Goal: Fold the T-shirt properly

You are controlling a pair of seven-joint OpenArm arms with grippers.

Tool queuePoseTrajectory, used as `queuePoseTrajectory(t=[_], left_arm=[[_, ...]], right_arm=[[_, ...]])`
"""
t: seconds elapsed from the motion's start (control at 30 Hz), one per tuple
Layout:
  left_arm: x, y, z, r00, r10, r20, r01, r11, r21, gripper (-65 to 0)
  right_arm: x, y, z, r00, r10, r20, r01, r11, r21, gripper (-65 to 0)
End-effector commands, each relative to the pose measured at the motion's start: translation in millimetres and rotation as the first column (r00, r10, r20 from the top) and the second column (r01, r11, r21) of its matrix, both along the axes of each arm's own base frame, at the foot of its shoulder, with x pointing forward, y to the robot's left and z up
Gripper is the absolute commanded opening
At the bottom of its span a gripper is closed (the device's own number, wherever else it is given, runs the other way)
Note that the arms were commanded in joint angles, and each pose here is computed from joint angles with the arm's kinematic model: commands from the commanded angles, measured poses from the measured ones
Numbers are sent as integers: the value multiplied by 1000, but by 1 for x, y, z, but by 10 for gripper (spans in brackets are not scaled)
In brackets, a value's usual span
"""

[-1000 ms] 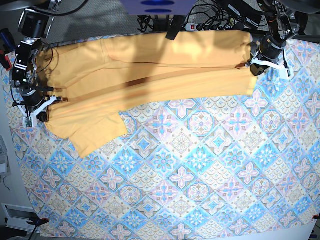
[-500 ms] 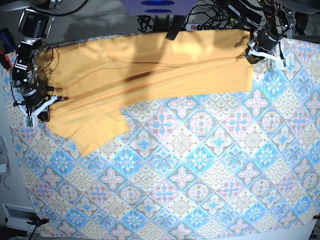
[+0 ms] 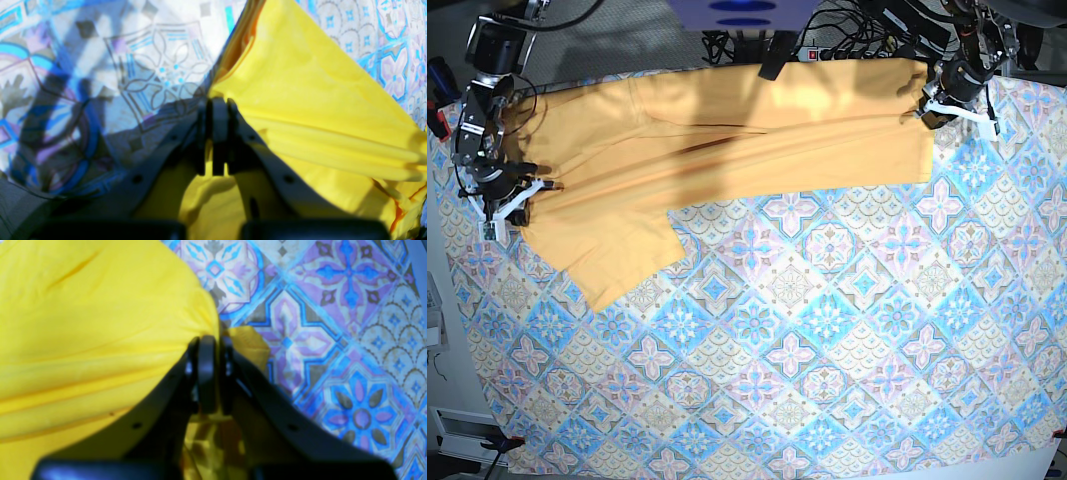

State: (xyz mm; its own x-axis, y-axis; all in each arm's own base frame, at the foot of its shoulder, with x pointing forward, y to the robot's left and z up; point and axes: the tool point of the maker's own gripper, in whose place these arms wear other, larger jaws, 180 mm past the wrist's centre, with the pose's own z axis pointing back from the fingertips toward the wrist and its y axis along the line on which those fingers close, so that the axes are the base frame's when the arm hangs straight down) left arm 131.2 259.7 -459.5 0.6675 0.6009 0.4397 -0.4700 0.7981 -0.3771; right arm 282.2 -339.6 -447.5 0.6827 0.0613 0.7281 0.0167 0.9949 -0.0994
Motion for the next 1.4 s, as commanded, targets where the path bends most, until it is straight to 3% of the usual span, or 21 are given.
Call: queuePoseTrajectory(t=[0.0, 0.4, 0.47, 0.63, 0.73, 0.87, 0.93, 1.03, 1.1, 1.37], left_arm=[[3, 13, 7, 1000, 9, 18, -10, 999, 43, -650], [5, 13, 8, 1000, 10, 23, -10, 999, 43, -650], [5, 13, 8, 1000, 10, 23, -10, 999, 43, -650], [5, 13, 8, 1000, 10, 23, -10, 999, 43, -650], [4, 13, 7, 1000, 10, 21, -11, 999, 43, -650], [4, 13, 7, 1000, 9, 21, -10, 999, 42, -650], [10, 12, 9, 999, 8, 33, -9, 999, 41, -650], [13, 13, 9, 999, 9, 39, -10, 999, 42, -650], [13, 13, 9, 999, 9, 39, -10, 999, 42, -650], [16, 13, 10, 999, 9, 45, -11, 999, 42, -650]], right_arm=[[2, -16, 14, 999, -13, 29, 15, 999, -42, -631], [-13, -12, 18, 1000, 15, 23, -13, 997, -71, -624], [-14, -15, 17, 1000, 2, 22, -1, 997, -75, -596], [-8, -39, 31, 989, -123, 79, 134, 981, -140, -489], [-3, -53, 50, 972, -173, 158, 198, 966, -164, -442], [-4, -48, 47, 962, -209, 175, 233, 963, -132, -396], [7, -35, 48, 968, -170, 183, 194, 974, -121, -386], [36, 10, 46, 983, -23, 182, 40, 995, -87, -386], [46, 29, 46, 983, 40, 180, -26, 997, -79, -386], [95, 74, 55, 966, 157, 205, -145, 987, -69, -386]])
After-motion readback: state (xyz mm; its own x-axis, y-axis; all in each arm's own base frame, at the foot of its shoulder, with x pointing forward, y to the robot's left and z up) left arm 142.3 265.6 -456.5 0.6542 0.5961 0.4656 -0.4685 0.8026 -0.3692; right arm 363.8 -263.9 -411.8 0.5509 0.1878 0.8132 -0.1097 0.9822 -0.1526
